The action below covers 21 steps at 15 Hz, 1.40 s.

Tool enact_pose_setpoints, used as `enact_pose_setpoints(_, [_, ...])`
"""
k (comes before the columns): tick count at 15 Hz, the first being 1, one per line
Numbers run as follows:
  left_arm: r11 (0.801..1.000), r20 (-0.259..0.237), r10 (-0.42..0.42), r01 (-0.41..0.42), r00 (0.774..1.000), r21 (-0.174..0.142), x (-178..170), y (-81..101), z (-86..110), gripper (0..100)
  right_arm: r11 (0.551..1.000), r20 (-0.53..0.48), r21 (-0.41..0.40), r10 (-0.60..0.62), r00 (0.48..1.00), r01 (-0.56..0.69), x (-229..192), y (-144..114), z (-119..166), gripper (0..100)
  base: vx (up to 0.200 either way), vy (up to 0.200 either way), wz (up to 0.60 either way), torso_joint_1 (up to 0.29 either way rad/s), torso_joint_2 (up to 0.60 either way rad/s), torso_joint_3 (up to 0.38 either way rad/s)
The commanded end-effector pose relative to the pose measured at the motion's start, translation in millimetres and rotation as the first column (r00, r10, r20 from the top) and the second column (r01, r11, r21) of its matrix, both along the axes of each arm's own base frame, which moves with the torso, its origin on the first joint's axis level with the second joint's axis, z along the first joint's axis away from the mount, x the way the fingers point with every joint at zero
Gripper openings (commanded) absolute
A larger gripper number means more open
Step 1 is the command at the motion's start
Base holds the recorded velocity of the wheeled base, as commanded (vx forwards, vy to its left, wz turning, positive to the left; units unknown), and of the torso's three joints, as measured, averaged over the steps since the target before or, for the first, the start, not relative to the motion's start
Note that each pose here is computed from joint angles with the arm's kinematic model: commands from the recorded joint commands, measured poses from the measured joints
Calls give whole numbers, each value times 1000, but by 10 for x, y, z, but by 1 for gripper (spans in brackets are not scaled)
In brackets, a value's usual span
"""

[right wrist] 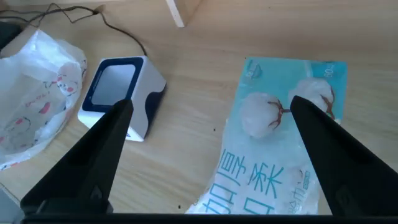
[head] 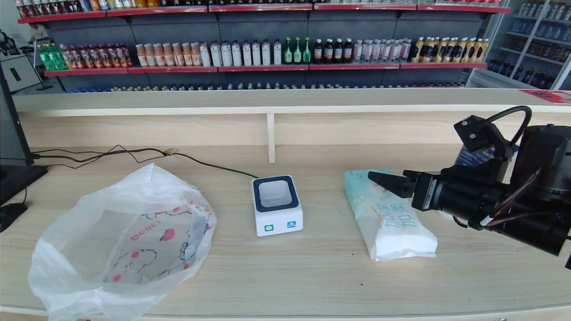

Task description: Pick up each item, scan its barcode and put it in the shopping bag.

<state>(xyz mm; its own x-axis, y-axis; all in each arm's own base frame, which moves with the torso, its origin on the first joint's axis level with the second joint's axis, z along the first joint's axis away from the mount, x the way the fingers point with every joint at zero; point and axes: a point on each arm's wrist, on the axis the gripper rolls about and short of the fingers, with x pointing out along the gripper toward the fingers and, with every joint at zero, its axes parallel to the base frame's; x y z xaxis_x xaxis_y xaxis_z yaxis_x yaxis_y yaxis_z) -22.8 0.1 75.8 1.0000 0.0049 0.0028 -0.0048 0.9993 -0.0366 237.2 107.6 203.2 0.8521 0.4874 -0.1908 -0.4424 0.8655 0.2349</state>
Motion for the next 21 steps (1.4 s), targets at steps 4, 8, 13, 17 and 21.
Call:
enact_pose_setpoints(4, [1000, 0, 0, 0, 1000, 0, 0, 0, 0, 100, 995, -203, -101, -35, 979, 15, -37, -128, 186, 100, 0, 0, 0, 0, 0, 0])
enact_pose_setpoints(8, [1000, 0, 0, 0, 1000, 0, 0, 0, 0, 100, 985, -295, -170, -37, 955, -15, -5, -111, 96, 100, 0, 0, 0, 0, 0, 0])
enact_pose_setpoints(13, [1000, 0, 1, -1, 1000, 0, 0, 0, 0, 100, 969, -320, -244, -49, 946, -32, 118, -138, -55, 100, 0, 0, 0, 0, 0, 0])
enact_pose_setpoints(17, [1000, 0, 0, 0, 1000, 0, 0, 0, 0, 100, 946, -318, -318, -39, 947, -68, 219, -129, -158, 100, 0, 0, 0, 0, 0, 0])
enact_pose_setpoints(21, [1000, 0, 1, -1, 1000, 0, 0, 0, 0, 100, 929, -309, -364, -47, 950, -72, 323, -89, -210, 100, 0, 0, 0, 0, 0, 0])
